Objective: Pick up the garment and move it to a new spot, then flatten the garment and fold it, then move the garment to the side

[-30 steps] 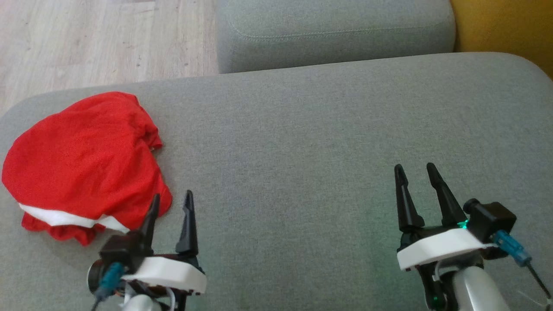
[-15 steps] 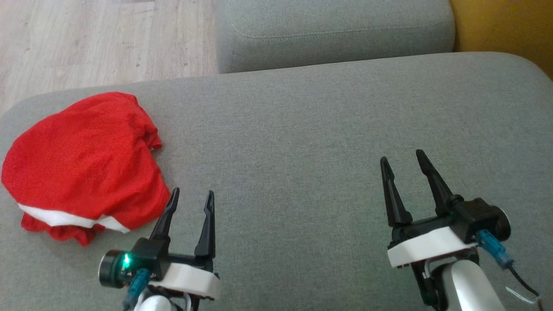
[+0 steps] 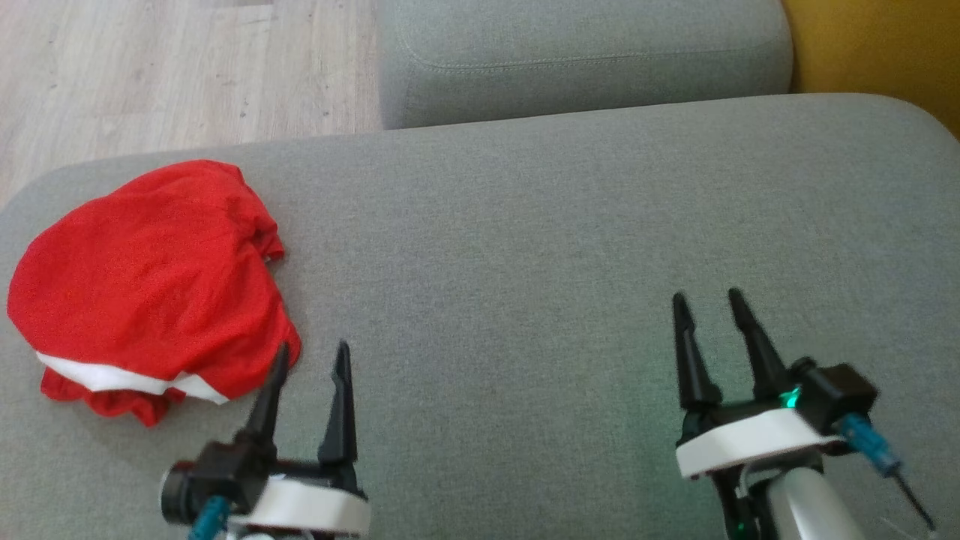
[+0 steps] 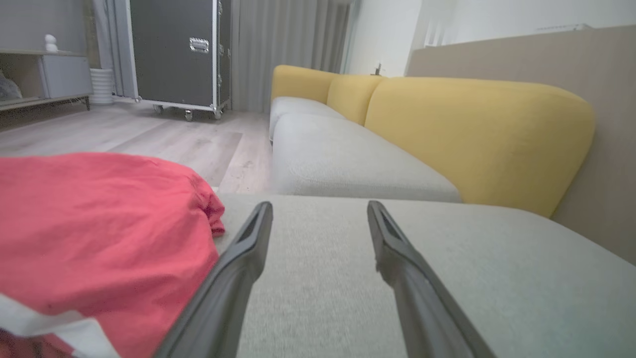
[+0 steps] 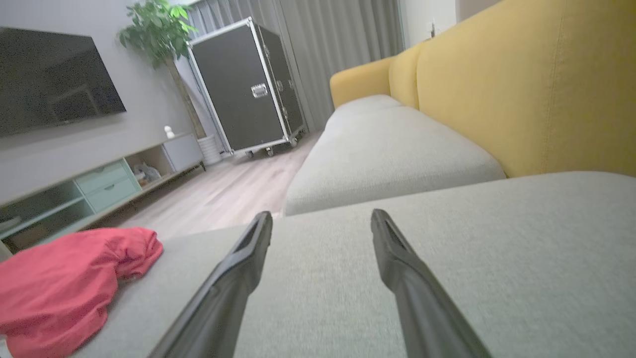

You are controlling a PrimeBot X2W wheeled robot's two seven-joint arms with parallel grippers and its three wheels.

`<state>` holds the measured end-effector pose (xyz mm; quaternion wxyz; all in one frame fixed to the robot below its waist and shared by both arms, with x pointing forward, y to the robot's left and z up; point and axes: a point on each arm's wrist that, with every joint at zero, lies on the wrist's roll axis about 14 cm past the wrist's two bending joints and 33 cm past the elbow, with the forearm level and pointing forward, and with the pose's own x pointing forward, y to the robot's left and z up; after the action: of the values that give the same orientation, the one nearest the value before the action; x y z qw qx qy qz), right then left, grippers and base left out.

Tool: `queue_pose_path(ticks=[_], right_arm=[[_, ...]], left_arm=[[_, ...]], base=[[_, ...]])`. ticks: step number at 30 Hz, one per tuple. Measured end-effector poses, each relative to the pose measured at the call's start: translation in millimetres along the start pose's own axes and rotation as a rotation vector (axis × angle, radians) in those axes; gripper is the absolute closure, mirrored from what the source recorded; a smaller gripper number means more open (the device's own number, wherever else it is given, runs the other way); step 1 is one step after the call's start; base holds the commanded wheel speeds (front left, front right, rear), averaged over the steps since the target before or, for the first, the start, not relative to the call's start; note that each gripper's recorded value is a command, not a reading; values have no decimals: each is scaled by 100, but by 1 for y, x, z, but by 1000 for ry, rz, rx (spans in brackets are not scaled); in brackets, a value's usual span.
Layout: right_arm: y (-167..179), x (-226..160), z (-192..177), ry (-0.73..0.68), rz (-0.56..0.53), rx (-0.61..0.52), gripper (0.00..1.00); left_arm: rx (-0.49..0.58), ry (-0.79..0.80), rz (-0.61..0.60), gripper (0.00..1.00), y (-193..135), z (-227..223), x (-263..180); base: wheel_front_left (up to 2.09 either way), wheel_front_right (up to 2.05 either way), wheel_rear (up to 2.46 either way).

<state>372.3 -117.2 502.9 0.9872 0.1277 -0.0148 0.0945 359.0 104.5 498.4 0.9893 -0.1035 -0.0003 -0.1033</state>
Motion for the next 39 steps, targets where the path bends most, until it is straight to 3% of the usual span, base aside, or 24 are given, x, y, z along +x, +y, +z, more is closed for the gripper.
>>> queue_pose_path(ticks=[4,11,22,39], right_arm=[[0,-4,-16,48,7,-57,0],[7,-4,-17,44,43,-131,0],[21,1,-18,42,89,-132,0],[117,-3,-42,103,384,-86,0]], left_arm=[[28,58,-16,0,0,-21,-8],[104,40,-41,0,-2,-21,-8],[106,19,26,0,18,-13,-16],[123,-16,309,0,90,0,-73]], base=[[0,0,0],[0,0,0],[0,0,0],[0,0,0]])
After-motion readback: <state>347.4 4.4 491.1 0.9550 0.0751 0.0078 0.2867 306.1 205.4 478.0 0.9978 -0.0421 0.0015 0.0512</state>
